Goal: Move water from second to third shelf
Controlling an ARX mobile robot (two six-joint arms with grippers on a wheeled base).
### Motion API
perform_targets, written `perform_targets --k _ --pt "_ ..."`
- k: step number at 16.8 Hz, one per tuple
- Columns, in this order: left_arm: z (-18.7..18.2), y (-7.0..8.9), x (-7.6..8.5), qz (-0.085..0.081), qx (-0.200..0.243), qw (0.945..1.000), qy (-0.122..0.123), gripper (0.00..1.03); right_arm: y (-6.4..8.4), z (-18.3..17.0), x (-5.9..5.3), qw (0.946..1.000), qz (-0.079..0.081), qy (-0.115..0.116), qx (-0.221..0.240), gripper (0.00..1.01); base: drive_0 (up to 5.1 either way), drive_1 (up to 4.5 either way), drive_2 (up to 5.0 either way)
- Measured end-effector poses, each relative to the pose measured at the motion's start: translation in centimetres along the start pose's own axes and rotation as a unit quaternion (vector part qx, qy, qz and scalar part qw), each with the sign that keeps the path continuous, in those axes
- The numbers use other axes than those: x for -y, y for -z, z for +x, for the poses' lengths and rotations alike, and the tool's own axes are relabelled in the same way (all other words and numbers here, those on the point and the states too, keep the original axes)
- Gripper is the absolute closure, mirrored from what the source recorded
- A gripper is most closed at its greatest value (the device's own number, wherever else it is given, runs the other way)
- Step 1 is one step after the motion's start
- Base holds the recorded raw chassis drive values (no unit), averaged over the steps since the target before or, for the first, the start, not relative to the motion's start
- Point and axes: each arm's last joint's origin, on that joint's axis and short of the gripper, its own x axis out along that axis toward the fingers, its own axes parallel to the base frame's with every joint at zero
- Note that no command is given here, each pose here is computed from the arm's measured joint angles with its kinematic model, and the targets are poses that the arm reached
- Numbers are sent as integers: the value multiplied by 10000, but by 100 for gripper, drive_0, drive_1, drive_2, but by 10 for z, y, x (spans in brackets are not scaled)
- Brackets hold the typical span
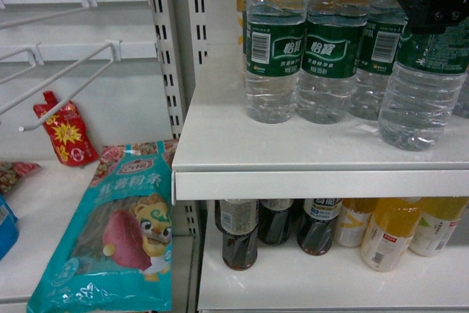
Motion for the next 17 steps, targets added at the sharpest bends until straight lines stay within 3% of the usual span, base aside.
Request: perform_targets --k 2,6,9,17 --pt "0 0 0 2 0 10000 2 5 0 0 0 10000 1 -5 -16 1 0 0 0" --pt "0 0 0 2 0 10000 2 5 2 -2 0 9999 9 -45 -125 3 0 0 0" --pt "0 0 0 0 -2 10000 0 5 -8 -20 1 9999 36 -72 -77 3 0 0 0" --pt "0 0 0 0 0 10000 0 5 -11 -64 2 9995 24 -12 -304 3 0 0 0"
